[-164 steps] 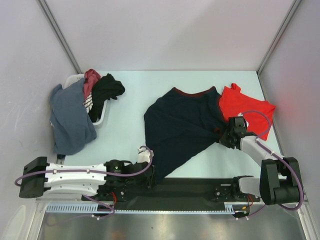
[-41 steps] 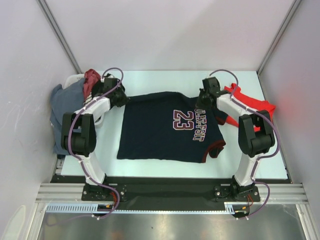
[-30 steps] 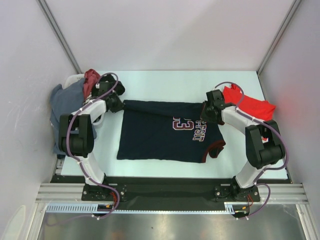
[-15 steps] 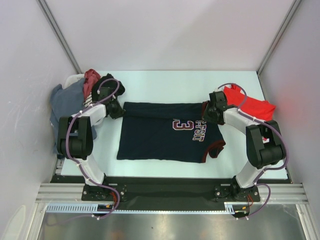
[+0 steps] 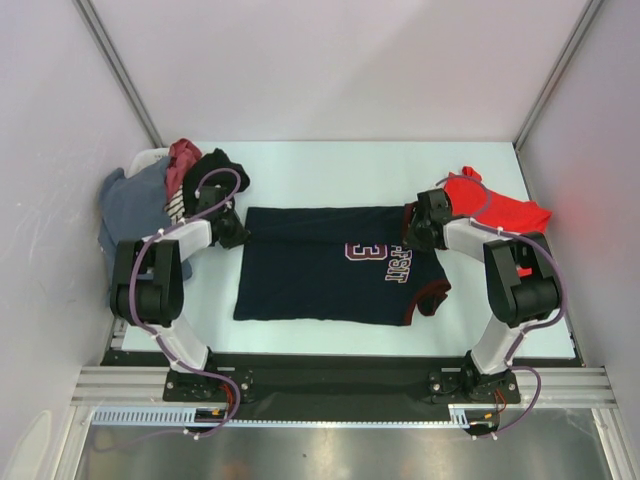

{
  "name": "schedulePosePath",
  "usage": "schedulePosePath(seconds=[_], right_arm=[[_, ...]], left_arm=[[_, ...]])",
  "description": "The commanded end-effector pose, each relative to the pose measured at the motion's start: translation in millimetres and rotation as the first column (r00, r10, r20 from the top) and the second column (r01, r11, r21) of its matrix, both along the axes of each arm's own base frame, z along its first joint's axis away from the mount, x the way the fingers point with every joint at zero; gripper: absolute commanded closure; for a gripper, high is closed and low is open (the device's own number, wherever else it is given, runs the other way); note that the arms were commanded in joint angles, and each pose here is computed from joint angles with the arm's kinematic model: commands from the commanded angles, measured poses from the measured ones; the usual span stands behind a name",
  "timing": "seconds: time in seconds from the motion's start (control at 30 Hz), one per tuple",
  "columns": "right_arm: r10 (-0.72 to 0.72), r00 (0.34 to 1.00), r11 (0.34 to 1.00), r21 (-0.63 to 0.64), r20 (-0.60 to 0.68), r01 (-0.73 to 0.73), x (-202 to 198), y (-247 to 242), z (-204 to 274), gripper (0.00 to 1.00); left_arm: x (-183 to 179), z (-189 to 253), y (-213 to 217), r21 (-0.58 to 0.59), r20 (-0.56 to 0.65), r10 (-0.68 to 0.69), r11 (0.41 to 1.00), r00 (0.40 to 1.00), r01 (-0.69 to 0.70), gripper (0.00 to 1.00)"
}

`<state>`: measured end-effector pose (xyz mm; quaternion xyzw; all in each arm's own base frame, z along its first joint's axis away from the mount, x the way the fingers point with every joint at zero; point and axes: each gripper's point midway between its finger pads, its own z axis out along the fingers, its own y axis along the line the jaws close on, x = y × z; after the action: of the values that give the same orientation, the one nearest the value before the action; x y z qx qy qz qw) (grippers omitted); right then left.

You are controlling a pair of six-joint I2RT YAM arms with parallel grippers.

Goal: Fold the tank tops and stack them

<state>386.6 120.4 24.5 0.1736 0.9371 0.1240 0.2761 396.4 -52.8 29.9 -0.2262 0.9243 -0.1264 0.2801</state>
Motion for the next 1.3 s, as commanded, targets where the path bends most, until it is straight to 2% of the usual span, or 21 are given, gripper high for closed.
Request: schedulePosePath(seconds=[0.0,0.33,0.73,1.03,1.2,1.27], right_arm=[[-0.036,0.998,0.999,0.002,0.059,0.036,-0.1,-6.4,18.5,1.00],[-0.022,0.995,1.000,-0.012,0.102,0.023,-14.9,-9.1,46.2,1.00],[0.003,0.997,1.000,-0.010,0.075,-0.003,-21.7,-7.1,36.6,1.00],[0.010,0.998,1.000,-0.014,0.062,-0.009,-30.3,-7.0,31.3,1.00],[0.012,0.998,1.000,-0.024,0.058,-0.011,-37.0,-7.5,26.0,1.00],[0.013,0.999,1.000,-0.028,0.050,-0.012,-36.6,-7.4,21.5,0.96]], left_arm=[[-7.6,11.5,8.4,0.019,0.030,0.017,1.000,0.999,-0.018,1.00],[-7.3,20.5,5.2,0.011,0.034,-0.008,1.000,0.999,0.007,1.00],[-0.2,48.1,-0.3,-0.013,0.072,-0.021,1.000,0.997,0.022,0.99],[-18.3,30.7,-6.8,-0.048,-0.017,-0.039,0.998,0.999,0.038,1.00],[-26.7,25.7,8.2,0.028,-0.045,-0.002,1.000,0.999,0.003,1.00],[-29.6,23.1,12.8,0.053,-0.068,0.007,0.999,0.998,-0.004,0.97]])
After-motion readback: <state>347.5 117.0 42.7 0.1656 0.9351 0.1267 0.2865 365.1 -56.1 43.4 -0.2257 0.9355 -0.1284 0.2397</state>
